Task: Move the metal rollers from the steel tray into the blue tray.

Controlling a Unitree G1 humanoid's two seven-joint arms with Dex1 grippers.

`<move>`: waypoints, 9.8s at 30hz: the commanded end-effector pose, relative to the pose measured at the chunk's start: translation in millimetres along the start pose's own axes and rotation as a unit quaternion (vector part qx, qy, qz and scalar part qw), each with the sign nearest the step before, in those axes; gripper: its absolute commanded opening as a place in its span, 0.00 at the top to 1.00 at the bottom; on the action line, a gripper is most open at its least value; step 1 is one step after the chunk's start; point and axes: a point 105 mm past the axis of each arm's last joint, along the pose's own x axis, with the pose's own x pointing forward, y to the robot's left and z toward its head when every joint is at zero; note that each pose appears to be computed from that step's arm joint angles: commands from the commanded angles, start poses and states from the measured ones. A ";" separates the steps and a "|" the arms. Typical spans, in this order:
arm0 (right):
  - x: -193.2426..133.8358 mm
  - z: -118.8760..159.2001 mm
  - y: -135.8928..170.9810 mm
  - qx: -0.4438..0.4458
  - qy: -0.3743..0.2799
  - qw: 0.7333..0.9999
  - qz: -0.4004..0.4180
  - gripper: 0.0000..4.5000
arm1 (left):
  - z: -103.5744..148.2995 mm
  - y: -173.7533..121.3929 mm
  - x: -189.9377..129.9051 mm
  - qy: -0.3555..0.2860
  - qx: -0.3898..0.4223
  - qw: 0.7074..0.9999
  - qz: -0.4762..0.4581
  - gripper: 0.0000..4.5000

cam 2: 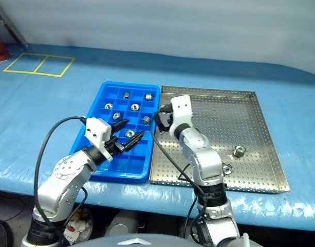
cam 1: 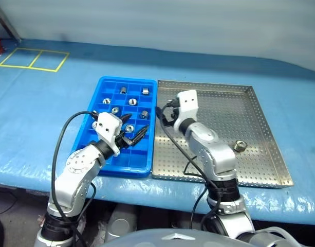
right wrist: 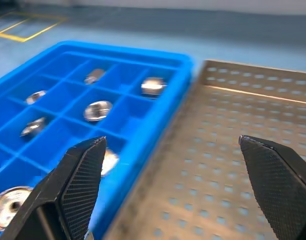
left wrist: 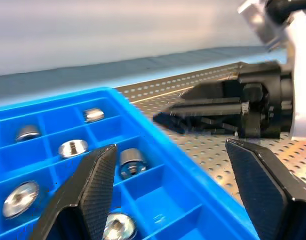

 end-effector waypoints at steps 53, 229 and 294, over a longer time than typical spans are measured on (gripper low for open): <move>-78.8 -76.4 -115.1 0.184 0.111 0.909 -0.356 0.61 | -1.3 -76.0 32.1 0.011 0.011 0.977 -0.214 0.16; -60.6 -5.6 43.0 -0.164 0.065 0.949 0.260 0.62 | -2.7 15.7 -66.3 0.000 0.034 0.999 0.030 0.16; -109.5 -28.4 51.2 -0.055 0.077 0.959 0.266 0.01 | -7.8 6.8 -53.2 0.018 0.011 0.999 -0.044 0.16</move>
